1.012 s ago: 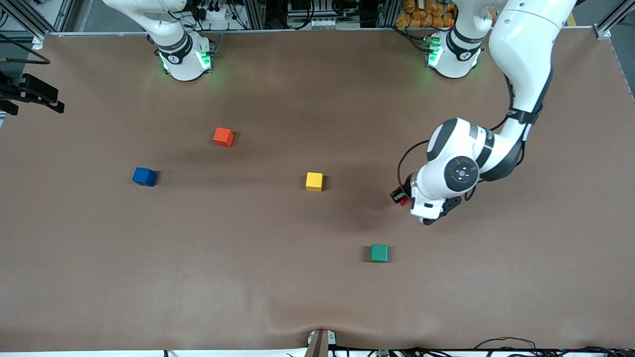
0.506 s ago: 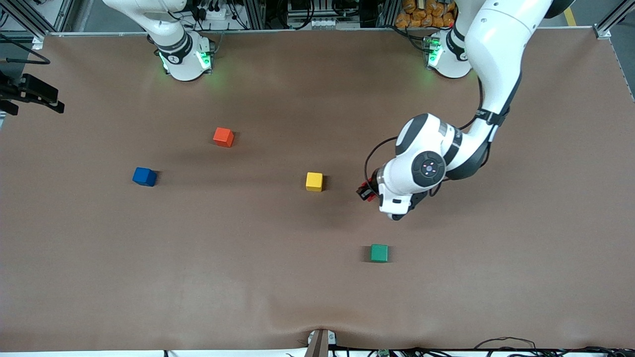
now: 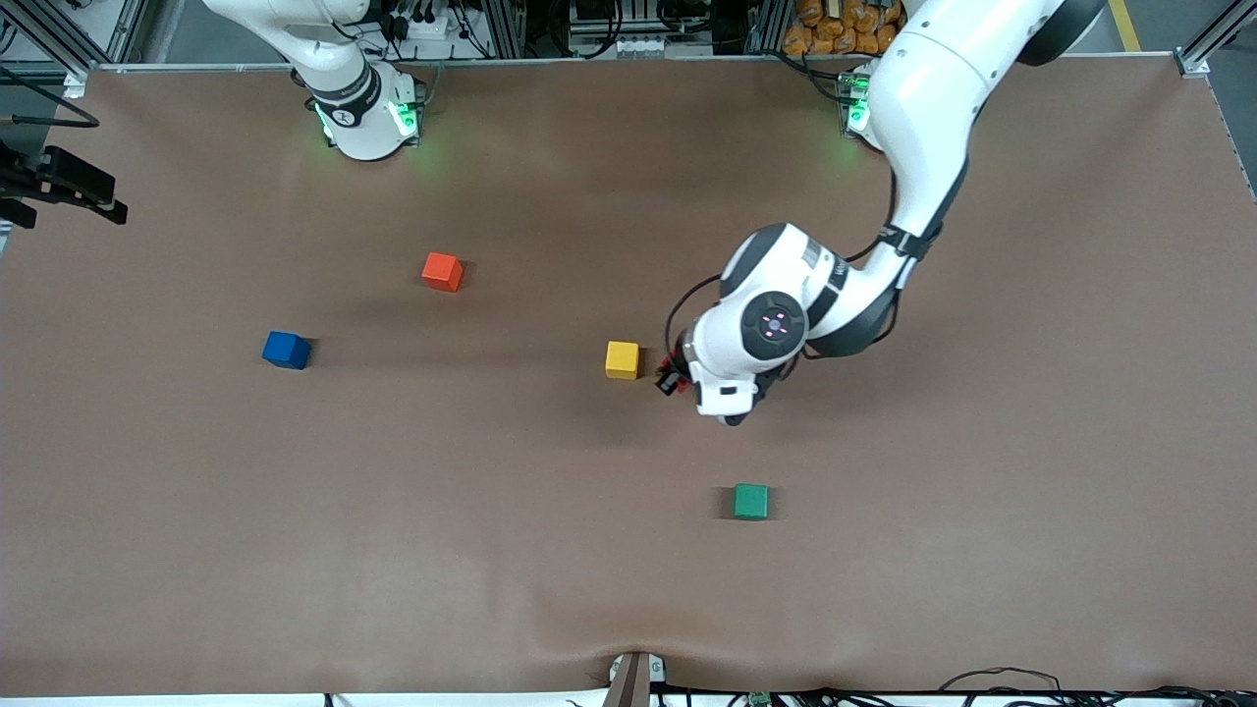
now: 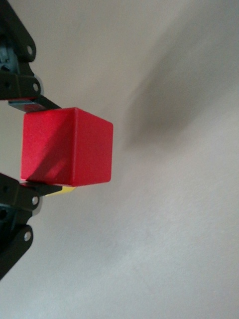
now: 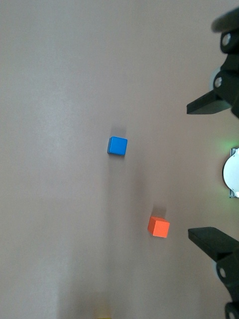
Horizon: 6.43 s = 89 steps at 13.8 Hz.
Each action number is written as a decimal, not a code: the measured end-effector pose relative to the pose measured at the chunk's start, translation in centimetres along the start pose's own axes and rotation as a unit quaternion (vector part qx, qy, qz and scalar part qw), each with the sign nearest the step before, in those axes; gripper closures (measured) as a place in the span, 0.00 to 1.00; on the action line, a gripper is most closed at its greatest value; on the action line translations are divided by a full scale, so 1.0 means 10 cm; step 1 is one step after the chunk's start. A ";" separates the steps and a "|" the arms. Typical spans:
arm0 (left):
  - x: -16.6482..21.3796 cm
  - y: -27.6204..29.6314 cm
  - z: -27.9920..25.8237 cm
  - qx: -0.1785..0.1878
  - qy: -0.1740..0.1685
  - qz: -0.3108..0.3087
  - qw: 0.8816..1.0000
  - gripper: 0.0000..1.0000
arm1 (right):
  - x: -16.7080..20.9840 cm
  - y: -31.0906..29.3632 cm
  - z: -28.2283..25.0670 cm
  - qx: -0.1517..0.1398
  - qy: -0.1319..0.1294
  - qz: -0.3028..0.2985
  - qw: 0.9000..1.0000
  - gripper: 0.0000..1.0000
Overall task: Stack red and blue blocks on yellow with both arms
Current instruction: 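Carry the red cube with the left gripper over the yellow cube, then lower the red cube onto the yellow cube while the right gripper reaches the blue cube, then open the left gripper and withdraw it while the right gripper grasps the blue cube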
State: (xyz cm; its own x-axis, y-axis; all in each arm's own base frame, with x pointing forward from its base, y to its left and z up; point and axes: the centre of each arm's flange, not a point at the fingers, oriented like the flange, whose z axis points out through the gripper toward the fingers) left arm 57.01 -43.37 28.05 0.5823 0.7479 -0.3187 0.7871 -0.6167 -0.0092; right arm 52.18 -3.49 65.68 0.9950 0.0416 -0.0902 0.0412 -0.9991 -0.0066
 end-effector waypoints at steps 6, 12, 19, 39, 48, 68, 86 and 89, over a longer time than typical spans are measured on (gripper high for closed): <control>-0.34 0.12 0.20 -0.034 -0.013 -0.107 0.994 0.44 | 0.07 0.03 0.08 0.001 -0.007 0.002 1.000 0.00; -0.54 0.17 0.41 -0.053 -0.018 -0.196 0.979 0.44 | 0.14 0.13 0.19 0.003 -0.016 0.011 1.000 0.00; -0.69 0.15 0.50 -0.051 -0.002 -0.238 0.970 0.44 | 0.18 0.30 0.25 0.006 -0.016 0.026 1.000 0.00; -0.76 0.13 0.60 -0.053 0.027 -0.262 0.963 0.44 | 0.61 0.62 0.88 0.014 -0.047 0.046 0.998 0.00; -0.83 0.12 0.66 -0.051 0.029 -0.255 0.965 0.44 | 0.82 0.63 1.32 0.020 -0.079 0.044 0.996 0.00; -0.78 0.22 -0.11 -0.091 0.025 -0.257 0.962 0.00 | 1.00 0.58 3.29 0.030 -0.108 0.043 0.993 0.00; -0.23 -0.21 -1.73 -0.057 0.084 -0.119 0.988 0.00 | 0.51 0.70 4.23 0.025 -0.070 0.066 0.995 0.00; -0.17 -0.32 -1.92 -0.044 0.091 -0.085 0.991 0.00 | 0.45 0.67 4.33 0.023 -0.063 0.065 0.996 0.00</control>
State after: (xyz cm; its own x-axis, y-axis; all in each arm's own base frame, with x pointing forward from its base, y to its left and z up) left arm 57.48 -37.93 46.84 0.4604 0.8761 -0.1431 0.8871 -0.4600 0.0373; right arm 53.05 -9.85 22.09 0.9721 -0.0849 -0.2185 -0.0943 -0.9950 -0.0329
